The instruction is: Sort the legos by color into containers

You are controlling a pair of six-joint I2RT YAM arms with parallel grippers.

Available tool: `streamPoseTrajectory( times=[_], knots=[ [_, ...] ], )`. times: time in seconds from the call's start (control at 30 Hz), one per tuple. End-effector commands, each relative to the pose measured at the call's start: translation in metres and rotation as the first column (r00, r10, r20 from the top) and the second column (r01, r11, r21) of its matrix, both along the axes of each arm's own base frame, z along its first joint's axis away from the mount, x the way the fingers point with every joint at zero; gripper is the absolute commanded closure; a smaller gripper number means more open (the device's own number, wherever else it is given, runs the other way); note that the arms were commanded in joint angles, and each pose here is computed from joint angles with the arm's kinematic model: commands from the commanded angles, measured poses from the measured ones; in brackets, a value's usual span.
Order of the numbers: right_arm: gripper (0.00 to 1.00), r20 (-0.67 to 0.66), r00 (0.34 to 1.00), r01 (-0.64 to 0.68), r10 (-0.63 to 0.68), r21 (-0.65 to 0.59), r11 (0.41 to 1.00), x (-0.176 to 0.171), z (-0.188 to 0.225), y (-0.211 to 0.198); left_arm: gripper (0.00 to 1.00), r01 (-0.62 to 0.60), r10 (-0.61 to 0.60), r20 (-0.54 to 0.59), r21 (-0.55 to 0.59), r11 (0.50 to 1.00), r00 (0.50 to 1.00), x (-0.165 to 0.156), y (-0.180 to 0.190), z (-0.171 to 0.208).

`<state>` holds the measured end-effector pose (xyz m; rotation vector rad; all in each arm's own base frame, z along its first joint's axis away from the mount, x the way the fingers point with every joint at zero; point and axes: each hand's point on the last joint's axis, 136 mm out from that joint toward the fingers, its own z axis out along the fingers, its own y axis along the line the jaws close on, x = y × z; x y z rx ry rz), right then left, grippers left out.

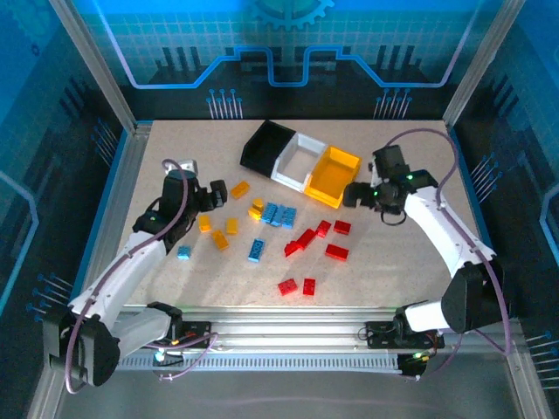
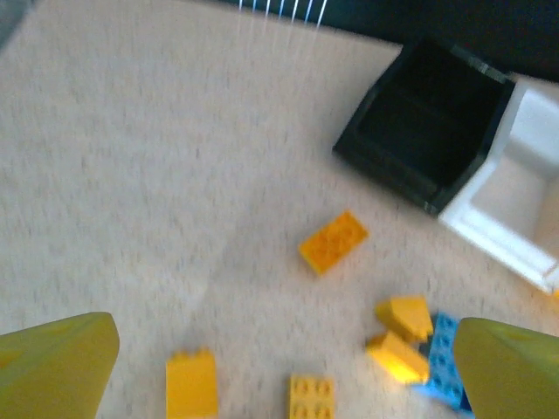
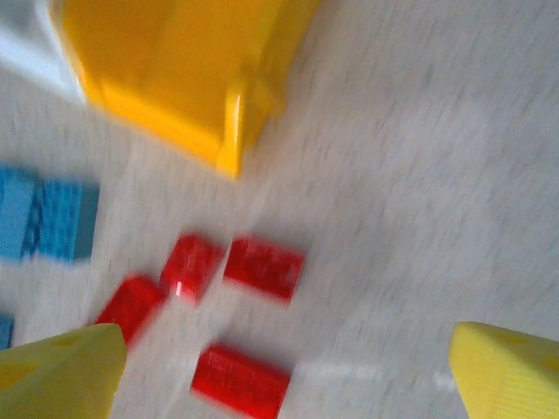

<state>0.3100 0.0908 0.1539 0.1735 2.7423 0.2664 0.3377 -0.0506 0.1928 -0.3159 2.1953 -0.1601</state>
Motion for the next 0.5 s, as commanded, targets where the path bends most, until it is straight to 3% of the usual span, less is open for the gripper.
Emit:
streamPoseTrajectory(
  times=[0.0,0.2,0.47],
  knots=[
    [0.05,-0.248,0.967,0.064,-0.060,0.008,0.998,-0.075,-0.021,0.009,0.01,-0.045,0.018,-0.192,-0.141,0.989,0.981,-0.040,-0.010,-0.026],
    [0.03,-0.308,0.941,0.144,-0.140,-0.010,0.990,-0.111,-0.048,0.038,0.01,-0.009,-0.058,-0.270,-0.239,0.971,0.961,-0.067,-0.032,-0.045],
    [0.03,-0.312,0.933,0.165,-0.180,-0.072,0.984,-0.102,-0.074,0.054,0.01,0.039,-0.120,-0.299,-0.265,0.964,0.947,-0.069,-0.050,-0.044]
  ],
)
